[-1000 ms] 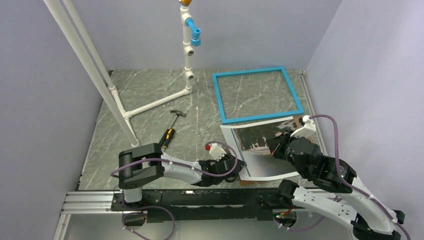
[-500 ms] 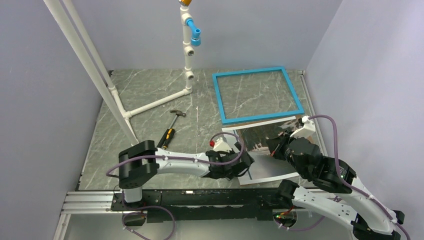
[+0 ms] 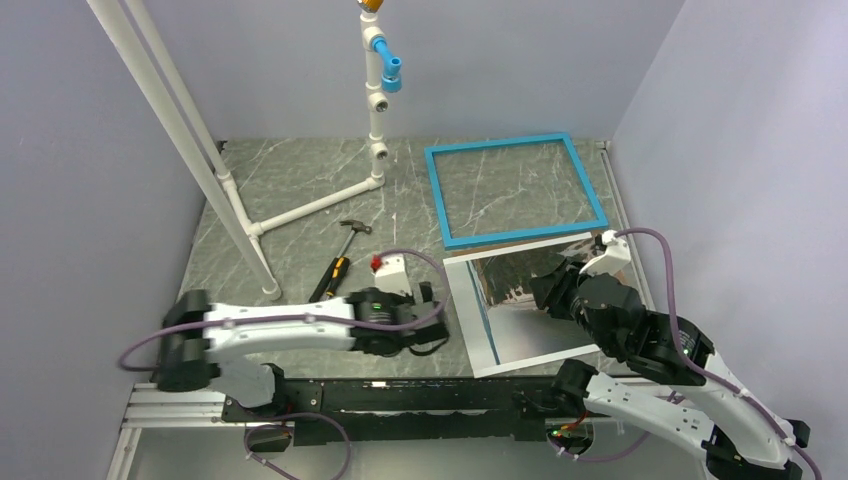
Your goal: Take the photo out of the frame
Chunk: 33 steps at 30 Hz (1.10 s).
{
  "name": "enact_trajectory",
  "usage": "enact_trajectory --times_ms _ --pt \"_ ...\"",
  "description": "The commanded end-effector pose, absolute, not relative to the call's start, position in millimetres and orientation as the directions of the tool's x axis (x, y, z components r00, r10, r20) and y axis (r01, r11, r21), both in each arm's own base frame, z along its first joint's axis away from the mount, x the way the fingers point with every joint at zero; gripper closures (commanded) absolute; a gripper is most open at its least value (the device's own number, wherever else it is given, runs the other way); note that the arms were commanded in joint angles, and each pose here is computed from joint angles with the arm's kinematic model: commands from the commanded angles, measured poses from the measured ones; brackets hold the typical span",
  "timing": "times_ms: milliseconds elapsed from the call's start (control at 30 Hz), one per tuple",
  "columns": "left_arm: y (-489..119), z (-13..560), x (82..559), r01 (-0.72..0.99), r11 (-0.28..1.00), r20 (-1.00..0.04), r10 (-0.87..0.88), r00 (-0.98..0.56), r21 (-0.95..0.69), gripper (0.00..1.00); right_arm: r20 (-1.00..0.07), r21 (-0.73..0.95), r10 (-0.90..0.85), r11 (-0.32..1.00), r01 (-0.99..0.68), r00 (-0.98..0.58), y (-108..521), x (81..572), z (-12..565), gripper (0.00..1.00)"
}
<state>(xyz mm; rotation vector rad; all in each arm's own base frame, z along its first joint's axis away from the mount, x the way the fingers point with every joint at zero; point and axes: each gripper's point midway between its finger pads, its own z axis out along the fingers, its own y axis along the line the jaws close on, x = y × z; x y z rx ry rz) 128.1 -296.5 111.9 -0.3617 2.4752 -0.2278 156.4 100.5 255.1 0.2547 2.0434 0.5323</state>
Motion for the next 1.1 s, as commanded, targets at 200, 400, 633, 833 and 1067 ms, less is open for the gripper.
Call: enact_trajectory --times_ms 200,400,633,833,1067 --pt "-216.4 239.3 124.9 0.327 0.904 -0.772 -0.005 -0.635 -0.275 0.01 -0.851 0.358 0.277 0.928 -0.108 -0.446 90.9 161.9 297.1 0.04" --pt "-192.8 300.8 110.7 0.561 0.667 -0.850 -0.224 -0.477 -0.490 0.00 -0.877 0.335 0.232 0.923 -0.190 -0.421 104.0 166.0 310.1 0.00" --pt "-147.8 343.7 94.5 0.687 0.488 -0.836 -0.412 -0.363 -0.539 0.01 -0.912 0.349 0.278 0.913 -0.213 -0.303 91.6 169.5 339.9 0.00" --pt "-106.9 357.6 96.0 0.671 0.528 -0.846 -0.427 -0.320 -0.521 0.01 -0.900 0.423 0.382 0.880 -0.214 -0.208 71.8 163.4 363.2 0.00" --pt "-103.1 358.7 96.0 0.674 0.519 -0.839 -0.446 -0.311 -0.526 0.01 -0.893 0.446 0.414 0.865 -0.231 -0.177 64.5 158.7 362.5 0.00"
